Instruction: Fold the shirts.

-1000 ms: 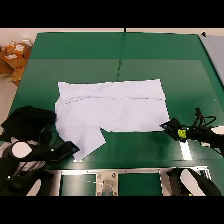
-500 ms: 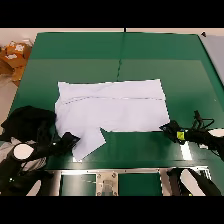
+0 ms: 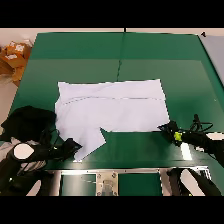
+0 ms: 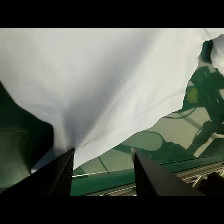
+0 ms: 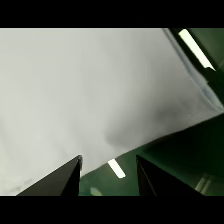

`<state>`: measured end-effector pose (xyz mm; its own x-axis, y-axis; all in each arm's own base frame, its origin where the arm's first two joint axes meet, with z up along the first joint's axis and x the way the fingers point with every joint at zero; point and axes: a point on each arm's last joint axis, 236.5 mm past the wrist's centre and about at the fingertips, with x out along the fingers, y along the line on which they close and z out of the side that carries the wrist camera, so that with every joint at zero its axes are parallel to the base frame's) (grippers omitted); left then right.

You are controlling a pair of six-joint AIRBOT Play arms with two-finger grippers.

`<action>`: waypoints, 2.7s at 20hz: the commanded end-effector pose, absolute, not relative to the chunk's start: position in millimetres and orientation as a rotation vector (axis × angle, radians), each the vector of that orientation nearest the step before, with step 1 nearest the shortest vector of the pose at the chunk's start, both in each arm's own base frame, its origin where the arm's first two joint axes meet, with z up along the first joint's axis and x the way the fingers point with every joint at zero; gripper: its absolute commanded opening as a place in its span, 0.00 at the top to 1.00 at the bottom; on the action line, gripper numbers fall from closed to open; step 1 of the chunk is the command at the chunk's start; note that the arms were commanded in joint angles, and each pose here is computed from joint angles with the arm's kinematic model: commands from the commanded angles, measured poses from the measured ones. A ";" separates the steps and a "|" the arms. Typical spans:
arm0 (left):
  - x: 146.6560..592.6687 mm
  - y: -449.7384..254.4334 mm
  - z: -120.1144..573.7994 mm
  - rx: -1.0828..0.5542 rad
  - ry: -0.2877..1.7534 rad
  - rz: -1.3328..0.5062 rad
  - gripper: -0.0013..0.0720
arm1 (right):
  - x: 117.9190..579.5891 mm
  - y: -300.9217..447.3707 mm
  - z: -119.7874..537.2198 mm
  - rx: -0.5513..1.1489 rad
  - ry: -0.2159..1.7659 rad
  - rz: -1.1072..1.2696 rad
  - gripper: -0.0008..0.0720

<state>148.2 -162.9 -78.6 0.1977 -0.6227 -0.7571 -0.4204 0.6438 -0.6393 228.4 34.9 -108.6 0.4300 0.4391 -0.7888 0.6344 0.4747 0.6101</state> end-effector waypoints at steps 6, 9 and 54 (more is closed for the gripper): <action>162.8 -78.5 -44.2 -0.453 1.414 0.021 0.41 | 254.2 39.9 -108.3 1.168 1.071 -0.191 0.40; 134.3 -83.7 -60.2 -0.486 1.531 0.037 0.41 | 257.4 56.4 -106.9 1.124 1.079 -0.145 0.40; 371.1 -138.7 85.2 -0.258 0.933 -0.383 0.95 | 348.2 16.4 -6.1 0.831 1.032 -0.014 0.96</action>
